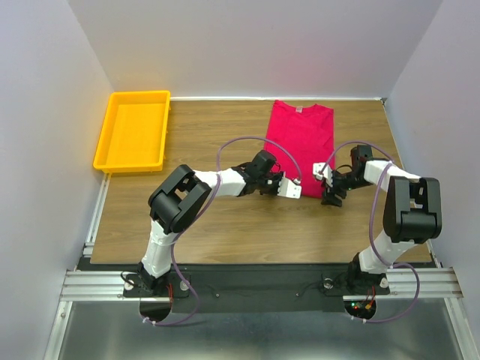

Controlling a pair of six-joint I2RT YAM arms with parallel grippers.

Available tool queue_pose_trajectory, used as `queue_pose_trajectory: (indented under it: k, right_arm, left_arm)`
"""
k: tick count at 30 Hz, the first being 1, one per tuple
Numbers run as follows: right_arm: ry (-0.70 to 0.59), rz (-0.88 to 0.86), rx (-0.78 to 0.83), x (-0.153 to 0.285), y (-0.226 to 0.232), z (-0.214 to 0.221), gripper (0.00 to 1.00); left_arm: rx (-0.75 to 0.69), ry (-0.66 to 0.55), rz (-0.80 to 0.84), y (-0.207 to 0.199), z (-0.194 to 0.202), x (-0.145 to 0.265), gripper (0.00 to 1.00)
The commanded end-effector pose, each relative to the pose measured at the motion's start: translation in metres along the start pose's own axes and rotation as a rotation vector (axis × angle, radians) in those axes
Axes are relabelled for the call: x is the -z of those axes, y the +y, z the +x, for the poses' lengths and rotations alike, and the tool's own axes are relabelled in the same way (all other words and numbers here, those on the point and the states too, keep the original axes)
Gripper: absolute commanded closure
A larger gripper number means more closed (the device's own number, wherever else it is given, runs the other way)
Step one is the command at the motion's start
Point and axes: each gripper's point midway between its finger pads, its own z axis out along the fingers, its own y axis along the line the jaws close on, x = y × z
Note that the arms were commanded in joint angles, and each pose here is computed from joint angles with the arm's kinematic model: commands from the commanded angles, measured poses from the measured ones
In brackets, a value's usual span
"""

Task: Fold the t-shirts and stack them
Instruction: Fold the tshirt

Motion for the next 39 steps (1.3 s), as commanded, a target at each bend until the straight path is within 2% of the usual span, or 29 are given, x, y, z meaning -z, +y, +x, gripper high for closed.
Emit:
queue_pose_trajectory:
  k: [1, 6, 9, 10, 12, 14, 15, 18, 23, 31, 39]
  right_arm:
    - [0.057, 0.045, 0.006, 0.001, -0.015, 0.008, 0.30]
    - [0.087, 0.062, 0.000, -0.001, -0.017, 0.017, 0.39]
    - [0.089, 0.066, 0.001, -0.004, -0.016, 0.019, 0.49]
    - [0.091, 0.067, -0.005, -0.005, -0.015, 0.020, 0.58]
    - [0.094, 0.073, -0.004, -0.007, -0.016, 0.021, 0.66]
    - [0.094, 0.082, -0.017, -0.008, -0.016, 0.022, 0.79]
    - [0.094, 0.087, -0.025, -0.008, -0.016, 0.022, 0.89]
    - [0.085, 0.100, -0.036, -0.007, -0.016, 0.020, 0.98]
    - [0.036, 0.123, -0.066, 0.003, -0.017, 0.001, 0.99]
    - [-0.063, 0.041, -0.145, 0.027, 0.017, -0.042, 0.99]
    - [-0.142, 0.090, -0.211, 0.064, 0.049, -0.086, 1.00]
  left_arm:
    - [0.020, -0.026, 0.012, 0.001, -0.008, 0.011, 1.00]
    - [0.023, -0.034, 0.017, 0.000, -0.010, 0.012, 1.00]
    - [0.028, -0.039, 0.024, -0.002, -0.010, 0.012, 1.00]
    - [0.029, -0.046, 0.022, -0.001, -0.013, 0.013, 1.00]
    - [0.032, -0.050, 0.024, -0.001, -0.014, 0.013, 1.00]
    - [0.037, -0.056, 0.029, -0.003, -0.015, 0.014, 1.00]
    - [0.040, -0.059, 0.027, -0.002, -0.016, 0.015, 1.00]
    - [0.049, -0.068, 0.034, -0.004, -0.017, 0.016, 1.00]
    - [0.049, -0.087, 0.031, -0.002, -0.025, 0.023, 1.00]
    - [0.066, -0.136, 0.026, 0.003, -0.048, 0.055, 1.00]
    - [0.114, -0.177, 0.079, -0.022, -0.075, 0.090, 1.00]
